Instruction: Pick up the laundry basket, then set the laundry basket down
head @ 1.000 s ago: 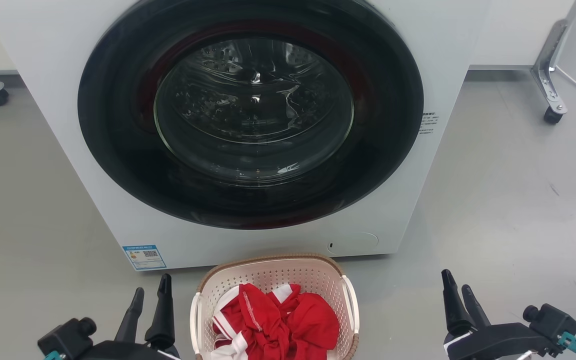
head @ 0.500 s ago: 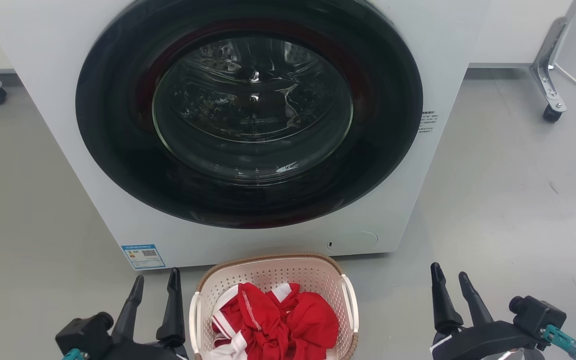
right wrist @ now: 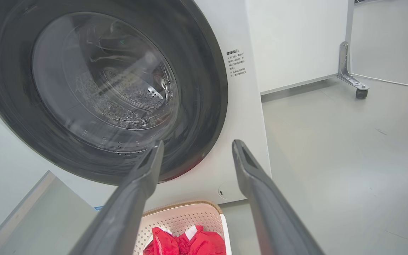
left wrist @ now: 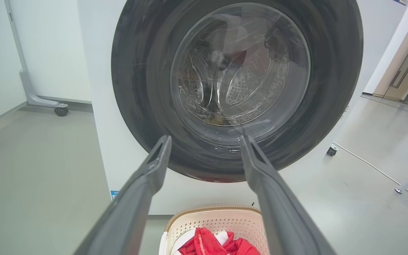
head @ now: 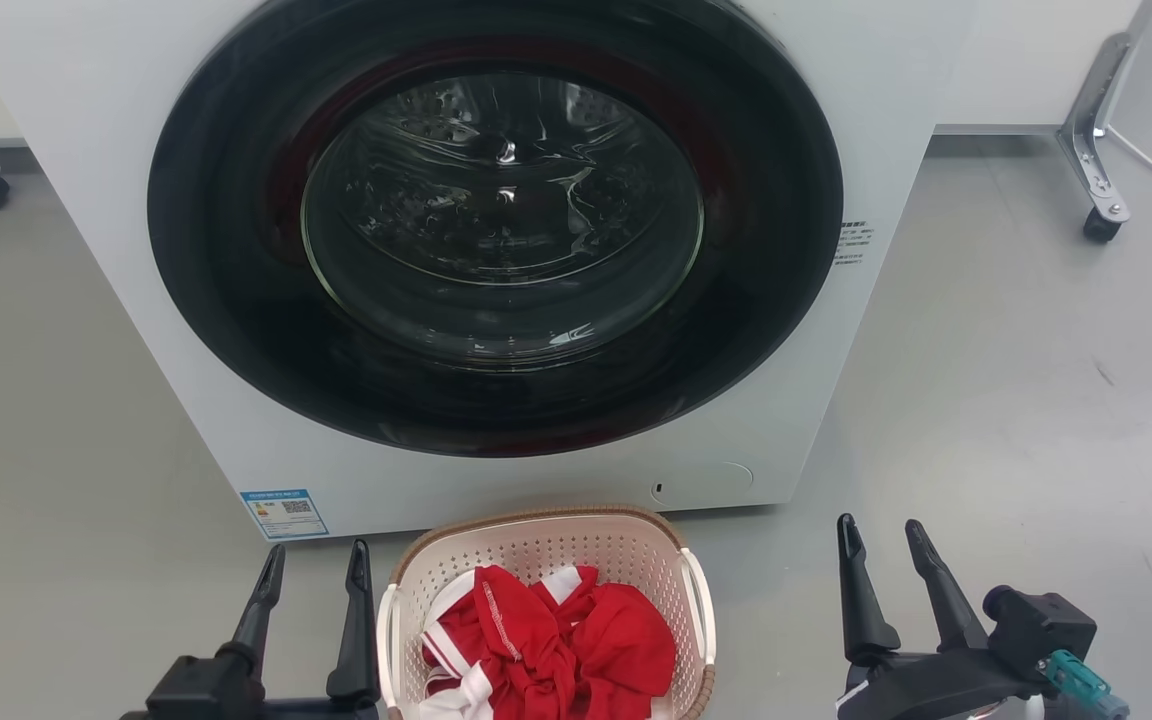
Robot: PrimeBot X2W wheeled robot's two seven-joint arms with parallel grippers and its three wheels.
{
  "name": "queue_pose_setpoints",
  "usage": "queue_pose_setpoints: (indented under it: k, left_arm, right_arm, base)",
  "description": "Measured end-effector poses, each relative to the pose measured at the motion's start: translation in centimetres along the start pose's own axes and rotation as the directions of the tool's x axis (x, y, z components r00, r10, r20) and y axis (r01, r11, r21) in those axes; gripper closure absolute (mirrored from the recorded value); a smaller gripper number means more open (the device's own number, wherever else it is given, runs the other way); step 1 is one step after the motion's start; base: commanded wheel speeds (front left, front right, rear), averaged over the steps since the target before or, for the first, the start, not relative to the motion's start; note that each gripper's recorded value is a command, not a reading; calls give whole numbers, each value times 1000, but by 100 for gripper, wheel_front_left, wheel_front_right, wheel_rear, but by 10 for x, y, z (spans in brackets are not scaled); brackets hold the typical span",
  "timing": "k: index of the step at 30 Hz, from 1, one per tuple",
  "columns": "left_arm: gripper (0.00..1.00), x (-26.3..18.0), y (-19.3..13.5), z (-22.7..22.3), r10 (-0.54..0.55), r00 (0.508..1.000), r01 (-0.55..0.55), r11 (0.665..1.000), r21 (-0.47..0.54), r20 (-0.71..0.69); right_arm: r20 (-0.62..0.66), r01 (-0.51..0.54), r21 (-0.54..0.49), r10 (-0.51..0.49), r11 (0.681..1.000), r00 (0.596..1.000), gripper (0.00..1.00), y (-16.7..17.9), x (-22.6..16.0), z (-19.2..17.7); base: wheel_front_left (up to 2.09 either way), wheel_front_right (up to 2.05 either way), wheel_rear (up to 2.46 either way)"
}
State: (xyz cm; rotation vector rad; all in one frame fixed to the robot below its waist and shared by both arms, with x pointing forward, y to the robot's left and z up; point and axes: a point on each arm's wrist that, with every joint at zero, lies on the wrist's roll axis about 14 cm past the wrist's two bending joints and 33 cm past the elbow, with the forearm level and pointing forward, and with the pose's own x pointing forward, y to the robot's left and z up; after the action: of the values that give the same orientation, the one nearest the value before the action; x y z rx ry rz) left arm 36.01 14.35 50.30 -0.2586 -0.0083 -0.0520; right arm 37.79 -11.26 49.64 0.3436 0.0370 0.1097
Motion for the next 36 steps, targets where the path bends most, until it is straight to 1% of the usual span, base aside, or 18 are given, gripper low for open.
queue_pose_setpoints:
  k: [8, 18, 36]
  left_arm:
    - [0, -5, -3, 6, -8, 999, 5, 996, 90, 37]
    - [0, -12, -10, 17, -33, 994, 12, 978, 207, 101]
    - [0, -14, -10, 14, -25, 995, 7, 983, 185, 94]
  right_arm:
    - [49, -22, -101, 27, 995, 998, 0, 9, -1, 9]
    - [114, -45, -239, 74, 970, 991, 0, 21, -5, 21]
    - [117, -31, -240, 60, 970, 991, 0, 17, -10, 21]
  base:
    - [0, 0, 0]
    - [0, 0, 0]
    - [0, 0, 0]
